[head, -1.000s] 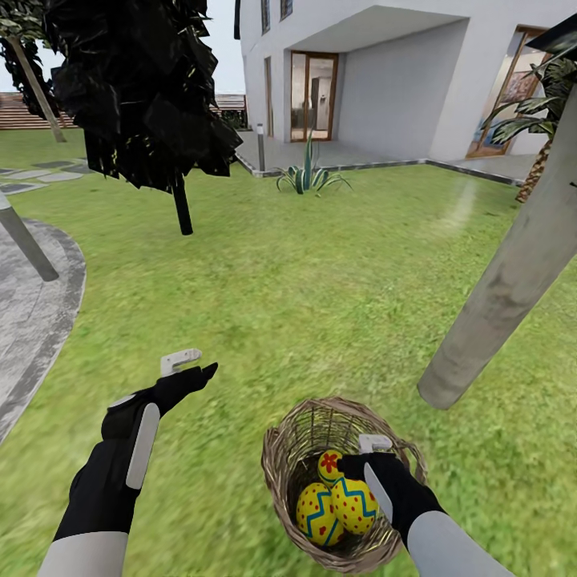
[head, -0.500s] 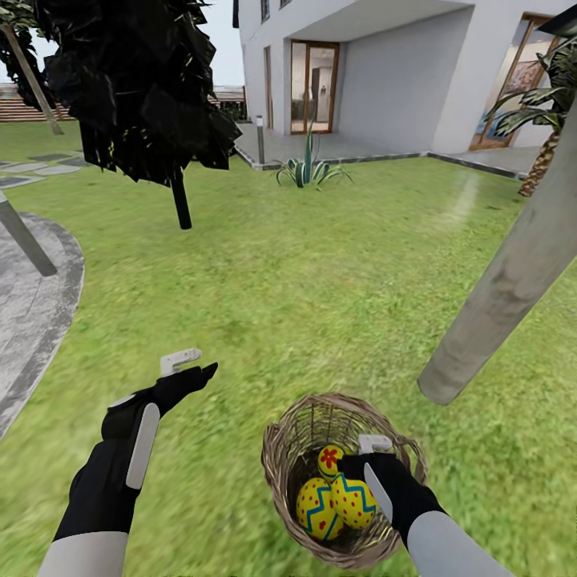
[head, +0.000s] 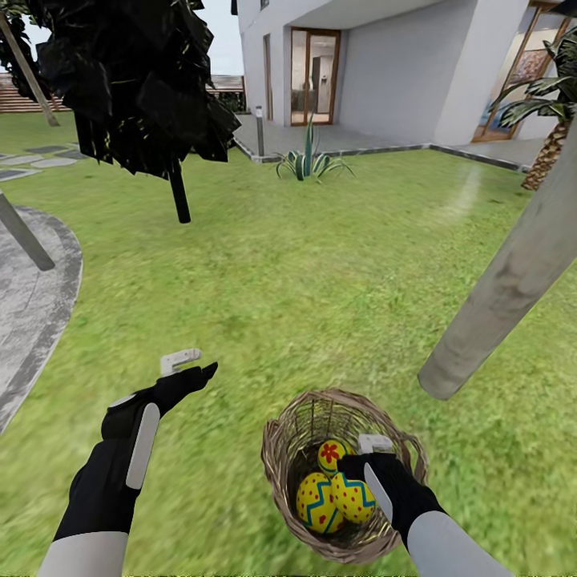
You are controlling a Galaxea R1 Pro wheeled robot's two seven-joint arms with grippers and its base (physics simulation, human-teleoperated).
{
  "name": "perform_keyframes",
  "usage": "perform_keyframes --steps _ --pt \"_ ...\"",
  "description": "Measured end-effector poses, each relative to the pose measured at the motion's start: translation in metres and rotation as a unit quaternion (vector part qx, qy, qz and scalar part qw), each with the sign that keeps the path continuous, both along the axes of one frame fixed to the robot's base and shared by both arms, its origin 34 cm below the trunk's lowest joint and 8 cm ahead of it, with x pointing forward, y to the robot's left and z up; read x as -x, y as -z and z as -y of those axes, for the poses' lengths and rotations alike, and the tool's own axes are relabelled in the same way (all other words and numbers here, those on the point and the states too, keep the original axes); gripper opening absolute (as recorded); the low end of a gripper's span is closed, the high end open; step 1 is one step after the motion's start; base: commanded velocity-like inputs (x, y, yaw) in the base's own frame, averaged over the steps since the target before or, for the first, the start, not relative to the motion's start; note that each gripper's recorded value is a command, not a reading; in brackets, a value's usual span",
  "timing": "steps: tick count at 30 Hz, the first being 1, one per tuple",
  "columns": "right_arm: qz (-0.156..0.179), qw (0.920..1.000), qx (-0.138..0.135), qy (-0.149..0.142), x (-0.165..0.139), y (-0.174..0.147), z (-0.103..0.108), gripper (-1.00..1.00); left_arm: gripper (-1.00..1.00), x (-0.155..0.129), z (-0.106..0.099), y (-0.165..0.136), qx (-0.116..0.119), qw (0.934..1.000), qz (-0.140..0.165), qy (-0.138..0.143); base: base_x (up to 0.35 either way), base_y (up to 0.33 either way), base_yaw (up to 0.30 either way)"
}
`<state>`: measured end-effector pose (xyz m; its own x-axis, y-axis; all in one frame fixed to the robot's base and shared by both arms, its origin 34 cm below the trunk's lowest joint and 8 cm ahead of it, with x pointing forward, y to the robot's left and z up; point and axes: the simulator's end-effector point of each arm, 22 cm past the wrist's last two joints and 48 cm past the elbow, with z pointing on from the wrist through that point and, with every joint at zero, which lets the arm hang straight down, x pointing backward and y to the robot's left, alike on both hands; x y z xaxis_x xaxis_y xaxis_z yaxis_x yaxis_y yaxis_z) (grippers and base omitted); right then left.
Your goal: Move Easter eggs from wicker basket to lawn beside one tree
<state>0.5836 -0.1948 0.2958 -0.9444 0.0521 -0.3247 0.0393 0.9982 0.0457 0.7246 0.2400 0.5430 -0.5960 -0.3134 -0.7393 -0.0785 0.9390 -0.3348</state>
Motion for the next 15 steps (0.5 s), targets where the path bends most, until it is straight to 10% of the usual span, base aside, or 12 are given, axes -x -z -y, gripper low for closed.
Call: perform_keyframes --steps 15 --pt "-0.011 0.9998 -0.014 0.012 0.006 0.01 -0.005 1.0 1.0 0.002 0.0 0.015 0.0 0.9999 -0.012 0.0 0.0 0.0 0.0"
